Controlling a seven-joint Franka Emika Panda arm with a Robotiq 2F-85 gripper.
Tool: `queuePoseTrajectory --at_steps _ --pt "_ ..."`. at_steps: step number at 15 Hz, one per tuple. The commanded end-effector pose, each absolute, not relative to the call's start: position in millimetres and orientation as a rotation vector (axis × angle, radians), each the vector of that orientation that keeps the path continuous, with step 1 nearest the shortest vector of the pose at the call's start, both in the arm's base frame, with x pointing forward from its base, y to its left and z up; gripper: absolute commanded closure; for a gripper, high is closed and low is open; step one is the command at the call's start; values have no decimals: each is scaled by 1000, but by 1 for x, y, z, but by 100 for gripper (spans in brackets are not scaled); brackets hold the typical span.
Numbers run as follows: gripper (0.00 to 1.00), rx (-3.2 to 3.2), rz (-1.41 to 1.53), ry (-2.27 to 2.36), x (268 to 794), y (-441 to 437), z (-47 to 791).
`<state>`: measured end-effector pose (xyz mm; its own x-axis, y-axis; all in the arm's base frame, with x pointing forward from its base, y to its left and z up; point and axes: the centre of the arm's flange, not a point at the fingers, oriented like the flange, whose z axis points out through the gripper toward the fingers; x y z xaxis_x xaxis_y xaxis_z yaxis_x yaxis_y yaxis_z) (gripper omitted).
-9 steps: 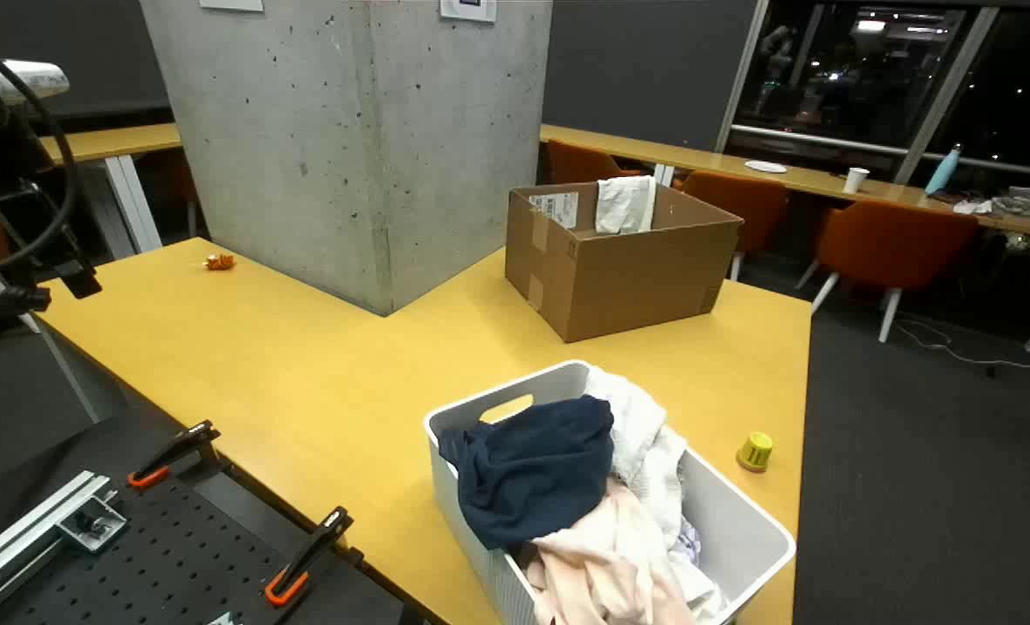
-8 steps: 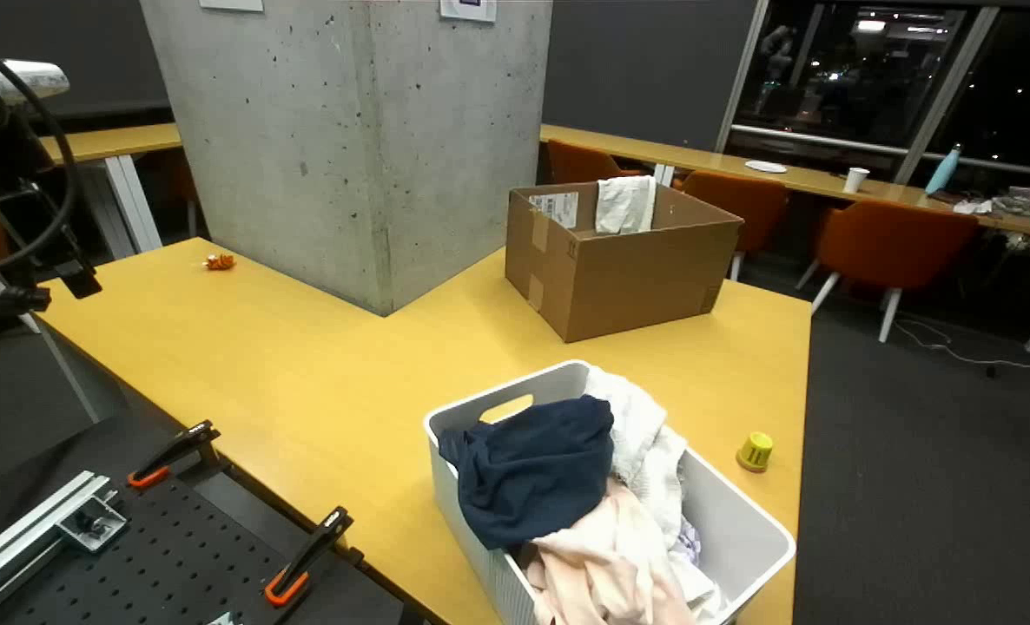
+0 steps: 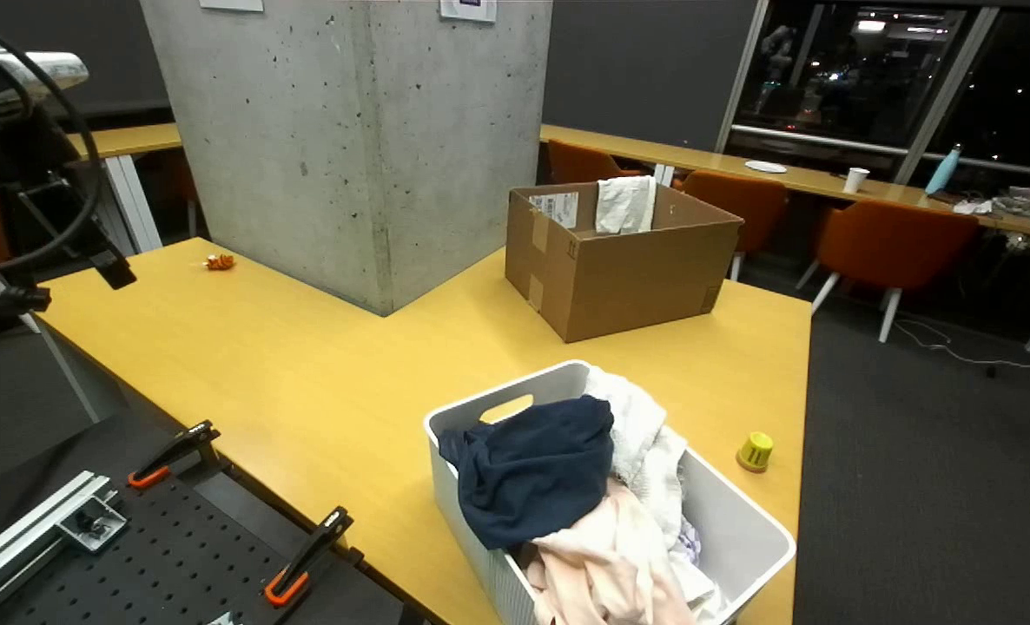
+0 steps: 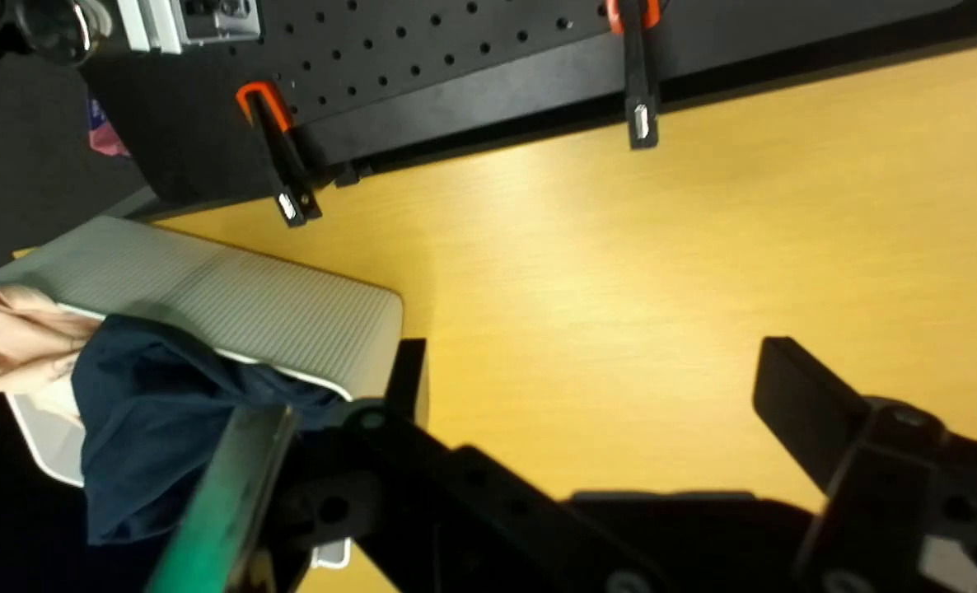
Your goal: Remove the blue cloth and the moose toy from basket, then wrap the moose toy with the blue cloth
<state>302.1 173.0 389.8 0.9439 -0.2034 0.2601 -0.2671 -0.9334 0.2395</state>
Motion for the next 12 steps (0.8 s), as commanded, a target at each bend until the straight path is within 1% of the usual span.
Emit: queuePoseTrajectory --at_steps 1,6,12 --pt "0 2757 472 -420 328 118 384" --pt "0 2676 612 -590 374 38 373" --pt "0 2731 713 -796 385 -41 339"
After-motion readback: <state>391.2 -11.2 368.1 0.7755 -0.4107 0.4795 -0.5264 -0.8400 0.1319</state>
